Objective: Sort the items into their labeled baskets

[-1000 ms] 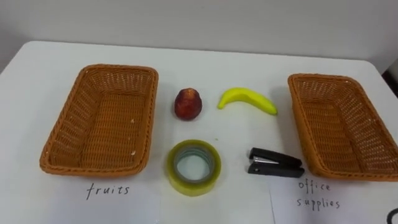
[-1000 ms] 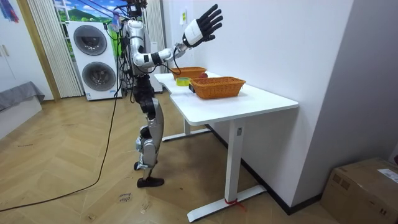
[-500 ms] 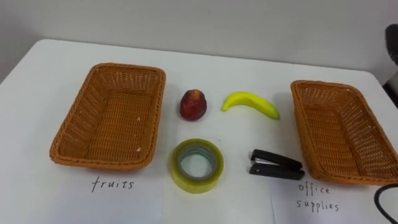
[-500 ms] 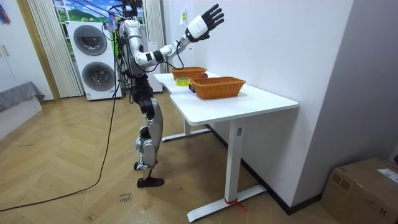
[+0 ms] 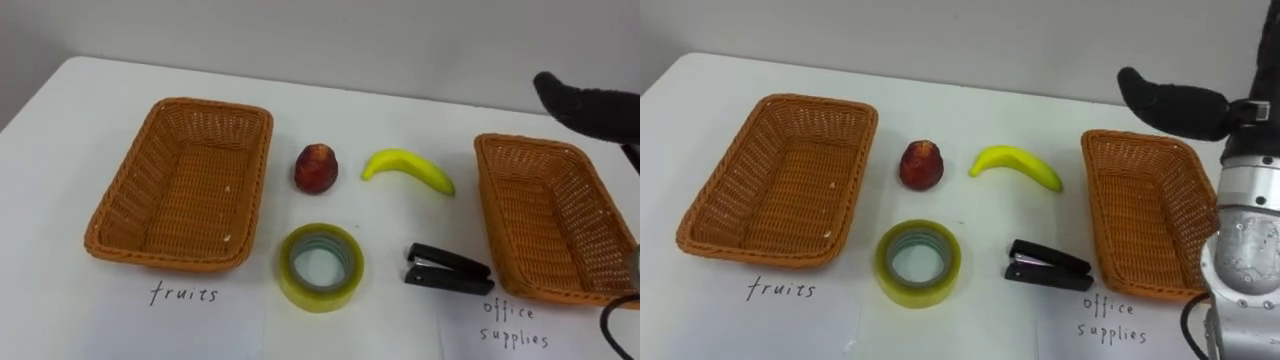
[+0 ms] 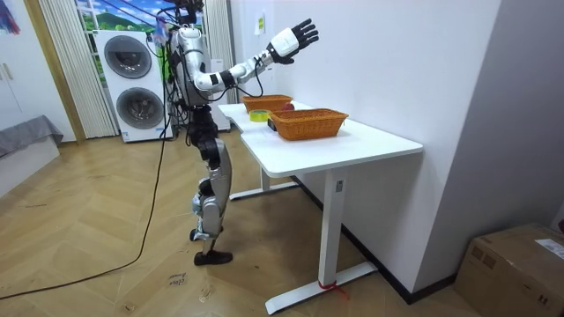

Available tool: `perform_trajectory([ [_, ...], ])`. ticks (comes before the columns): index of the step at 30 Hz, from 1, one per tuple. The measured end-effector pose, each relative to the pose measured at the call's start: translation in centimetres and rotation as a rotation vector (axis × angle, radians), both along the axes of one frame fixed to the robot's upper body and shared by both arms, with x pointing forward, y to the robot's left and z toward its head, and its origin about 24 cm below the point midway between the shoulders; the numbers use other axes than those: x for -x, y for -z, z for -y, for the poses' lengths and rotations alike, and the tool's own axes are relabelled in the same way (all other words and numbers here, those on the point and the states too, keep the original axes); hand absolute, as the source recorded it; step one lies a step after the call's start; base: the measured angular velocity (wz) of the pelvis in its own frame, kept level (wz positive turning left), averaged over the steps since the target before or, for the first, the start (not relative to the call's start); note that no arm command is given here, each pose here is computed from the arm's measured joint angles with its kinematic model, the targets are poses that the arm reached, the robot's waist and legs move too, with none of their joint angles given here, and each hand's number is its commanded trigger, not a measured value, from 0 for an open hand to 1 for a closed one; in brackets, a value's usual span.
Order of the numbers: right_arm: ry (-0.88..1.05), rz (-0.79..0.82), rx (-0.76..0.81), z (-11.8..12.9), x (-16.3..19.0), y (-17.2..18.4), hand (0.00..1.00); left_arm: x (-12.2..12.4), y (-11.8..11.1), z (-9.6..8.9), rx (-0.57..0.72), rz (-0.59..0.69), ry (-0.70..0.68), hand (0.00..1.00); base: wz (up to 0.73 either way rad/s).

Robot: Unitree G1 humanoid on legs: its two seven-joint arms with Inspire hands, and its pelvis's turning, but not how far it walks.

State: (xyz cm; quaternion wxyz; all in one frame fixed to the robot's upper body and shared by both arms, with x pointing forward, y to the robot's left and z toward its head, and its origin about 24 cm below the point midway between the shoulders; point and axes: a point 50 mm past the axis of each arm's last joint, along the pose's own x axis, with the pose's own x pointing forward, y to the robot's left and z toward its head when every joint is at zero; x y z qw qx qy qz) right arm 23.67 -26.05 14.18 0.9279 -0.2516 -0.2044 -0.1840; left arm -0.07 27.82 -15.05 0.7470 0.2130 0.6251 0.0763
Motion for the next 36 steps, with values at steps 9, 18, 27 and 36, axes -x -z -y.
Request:
perform_trajectory([
  [9, -0.174, -0.162, 0.105, -1.9, -0.4, 1.5, 0.00, -0.3, 0.1, 0.4, -0.007, -0.008, 0.046, 0.00, 0.01],
  [18, -0.317, -0.410, 0.193, -3.3, -0.4, 4.8, 0.00, -0.4, 0.3, 0.6, 0.010, -0.024, 0.057, 0.00, 0.00],
  [27, -0.439, -0.544, 0.286, -4.1, -0.2, 5.8, 0.00, -0.6, 0.3, 0.4, 0.036, -0.031, 0.063, 0.00, 0.00],
  [36, -0.472, -0.664, 0.313, -3.9, 0.7, 7.3, 0.00, -0.8, 0.4, 0.4, 0.038, -0.043, 0.080, 0.00, 0.00],
])
